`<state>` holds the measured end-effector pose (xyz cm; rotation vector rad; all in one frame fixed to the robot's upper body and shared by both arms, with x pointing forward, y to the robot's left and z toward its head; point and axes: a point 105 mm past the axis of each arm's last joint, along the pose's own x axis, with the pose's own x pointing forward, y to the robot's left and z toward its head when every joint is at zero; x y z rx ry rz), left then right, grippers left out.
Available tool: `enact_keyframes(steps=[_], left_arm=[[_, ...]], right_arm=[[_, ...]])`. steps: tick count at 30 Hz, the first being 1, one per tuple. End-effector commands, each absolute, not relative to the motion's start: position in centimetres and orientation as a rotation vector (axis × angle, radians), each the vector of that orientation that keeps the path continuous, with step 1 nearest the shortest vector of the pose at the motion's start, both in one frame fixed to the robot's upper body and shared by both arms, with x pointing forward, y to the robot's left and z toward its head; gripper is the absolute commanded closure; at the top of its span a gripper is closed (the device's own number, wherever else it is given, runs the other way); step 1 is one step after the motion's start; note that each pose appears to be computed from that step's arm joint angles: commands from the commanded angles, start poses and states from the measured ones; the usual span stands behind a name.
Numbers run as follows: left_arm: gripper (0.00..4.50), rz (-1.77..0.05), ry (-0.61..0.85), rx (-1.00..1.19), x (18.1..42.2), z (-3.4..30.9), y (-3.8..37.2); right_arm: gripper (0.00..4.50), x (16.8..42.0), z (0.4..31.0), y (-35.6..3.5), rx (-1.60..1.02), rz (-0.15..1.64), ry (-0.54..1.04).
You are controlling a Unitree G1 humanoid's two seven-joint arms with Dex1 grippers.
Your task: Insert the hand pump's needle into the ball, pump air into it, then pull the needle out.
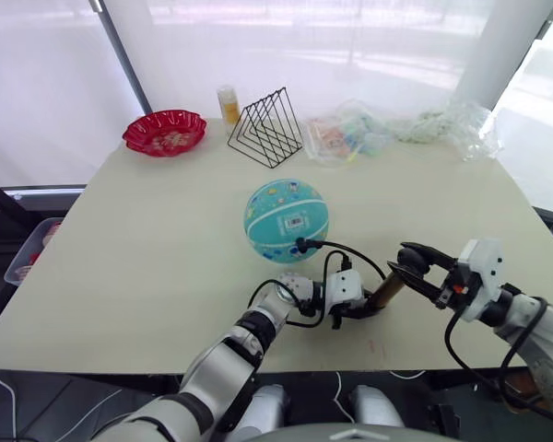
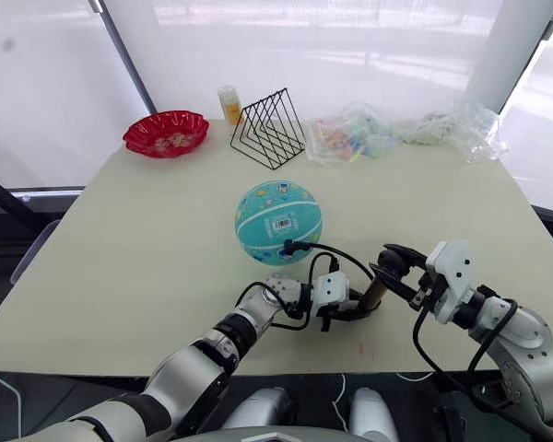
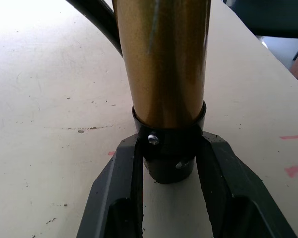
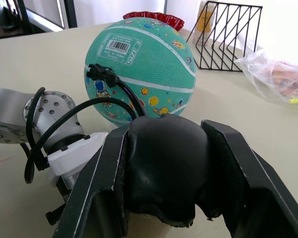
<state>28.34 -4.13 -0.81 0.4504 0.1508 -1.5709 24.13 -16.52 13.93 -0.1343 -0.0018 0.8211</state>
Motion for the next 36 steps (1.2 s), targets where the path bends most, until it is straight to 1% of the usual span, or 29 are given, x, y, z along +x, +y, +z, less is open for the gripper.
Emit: enact_keyframes(steps=[1, 7, 12, 14, 18, 20, 22, 23, 25, 29, 30, 32, 34, 36], left_arm=[[3.46, -1.632, 0.391, 0.505, 25.6, -5.7, -2.1], [3.46, -1.639, 0.394, 0.505, 25.5, -5.7, -2.2], [3.46, -1.641, 0.393, 0.507, 25.5, -5.7, -2.2], [3.46, -1.642, 0.395, 0.505, 25.5, -5.7, -2.2], [3.46, -1.644, 0.394, 0.511, 25.5, -5.7, -2.2], [3.46, -1.641, 0.393, 0.513, 25.6, -5.6, -2.1], [3.46, -1.639, 0.393, 0.514, 25.7, -5.6, -2.1], [3.46, -1.64, 0.393, 0.514, 25.7, -5.6, -2.0], [3.46, -1.641, 0.394, 0.515, 25.7, -5.6, -2.0], [3.46, -1.64, 0.392, 0.518, 25.7, -5.6, -2.0], [3.46, -1.64, 0.392, 0.518, 25.7, -5.6, -2.0], [3.46, -1.638, 0.39, 0.518, 25.7, -5.6, -2.0], [3.46, -1.637, 0.39, 0.517, 25.7, -5.6, -2.1], [3.46, -1.636, 0.389, 0.517, 25.7, -5.6, -2.1]], right_arm=[[2.87, 24.1, 18.8, -17.7, -0.12, 0.804, -0.126], [2.87, 23.5, 26.3, -19.4, -0.162, 0.776, -0.279], [2.87, 23.1, 29.2, -19.5, -0.141, 0.77, -0.346], [2.87, 23.1, 30.1, -19.5, -0.093, 0.758, -0.399], [2.87, 23.6, 26.9, -18.3, -0.003, 0.788, -0.327], [2.87, 24.0, 23.4, -17.5, 0.014, 0.805, -0.218], [2.87, 24.1, 20.8, -16.9, 0.057, 0.813, -0.154], [2.87, 24.1, 19.9, -16.6, 0.076, 0.817, -0.134], [2.87, 24.1, 19.0, -16.3, 0.084, 0.823, -0.118], [2.87, 24.1, 12.2, -15.8, 0.117, 0.811, 0.07], [2.87, 23.9, 11.1, -15.7, 0.112, 0.815, 0.101], [2.87, 23.6, 9.4, -15.7, 0.118, 0.809, 0.14], [2.87, 23.5, 8.5, -15.7, 0.124, 0.802, 0.159], [2.87, 23.5, 8.1, -15.8, 0.124, 0.799, 0.162]])
